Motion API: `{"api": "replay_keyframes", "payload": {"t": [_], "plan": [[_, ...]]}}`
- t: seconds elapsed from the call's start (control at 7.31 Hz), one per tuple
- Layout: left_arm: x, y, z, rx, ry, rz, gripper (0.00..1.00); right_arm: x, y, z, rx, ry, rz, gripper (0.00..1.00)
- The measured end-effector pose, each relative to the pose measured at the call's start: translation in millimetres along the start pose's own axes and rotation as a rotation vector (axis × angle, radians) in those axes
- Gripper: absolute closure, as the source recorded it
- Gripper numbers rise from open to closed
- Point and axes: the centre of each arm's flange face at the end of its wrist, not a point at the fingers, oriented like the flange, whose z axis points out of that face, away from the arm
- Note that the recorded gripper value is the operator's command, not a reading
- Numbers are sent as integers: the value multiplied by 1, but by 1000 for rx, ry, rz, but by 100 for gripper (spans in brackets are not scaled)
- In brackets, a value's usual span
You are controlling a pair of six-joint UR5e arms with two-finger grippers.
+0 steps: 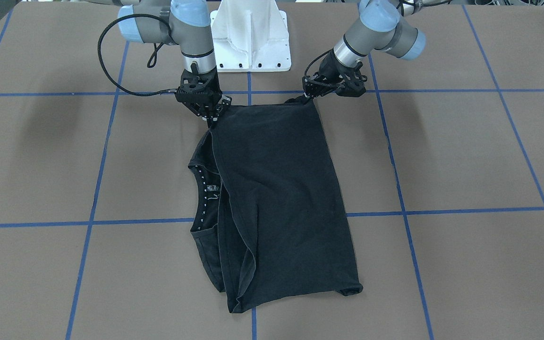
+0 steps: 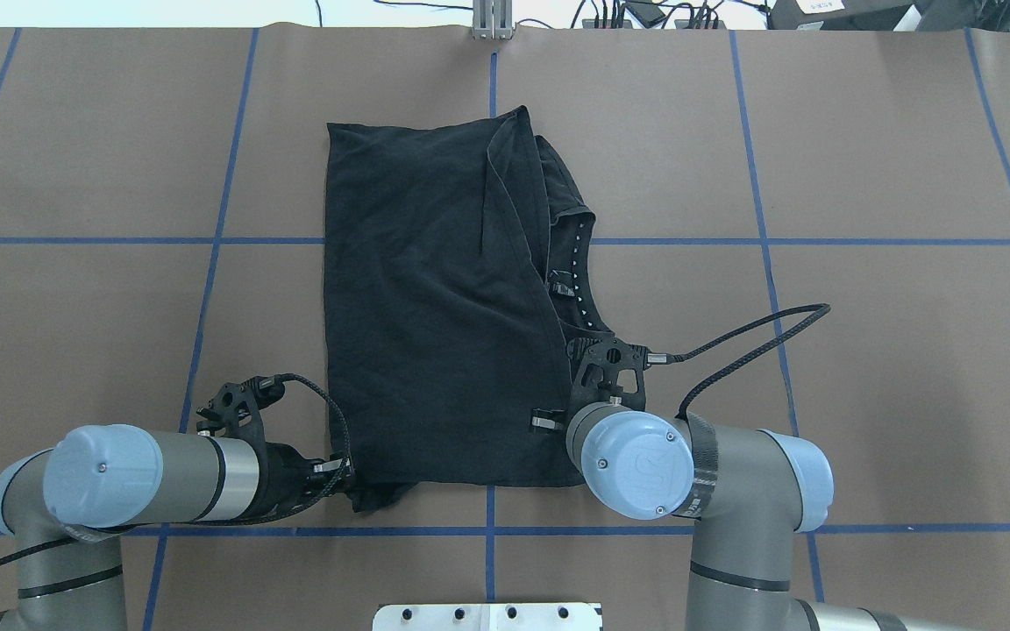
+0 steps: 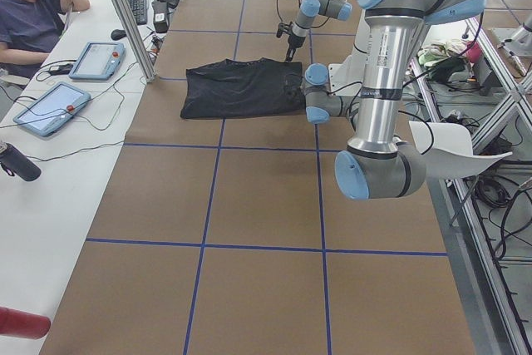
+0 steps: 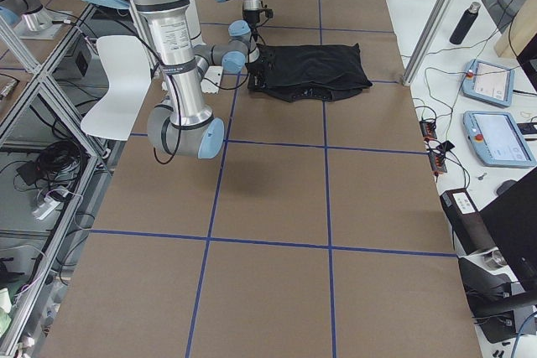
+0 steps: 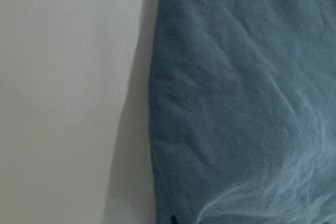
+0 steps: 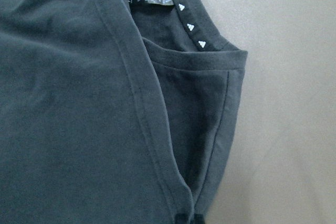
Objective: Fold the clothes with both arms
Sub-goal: 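Move the right gripper down to the shirt's near edge beside the left gripper, then lift the shirt's near edge with both grippers and fold it away from the robot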
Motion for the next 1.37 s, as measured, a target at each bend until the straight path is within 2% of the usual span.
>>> {"api": "replay_keyframes", "payload": {"t": [0.41,0.68,0.96,1.09,1.37], "plan": [[15,12,-32,-47,49,12,100,9,9,-35,-43,-42,-6,100],[23,28,-82,-106,97,24,100,23,36,-88,-96,-69,-44,100],[35,39,-105,-130,84,21,100,27,49,-133,-129,-89,-67,100],[46,36,-102,-118,52,17,100,26,44,-139,-123,-92,-62,100],[76,2,-92,-39,13,20,100,13,8,-133,-67,-87,-24,100]]}}
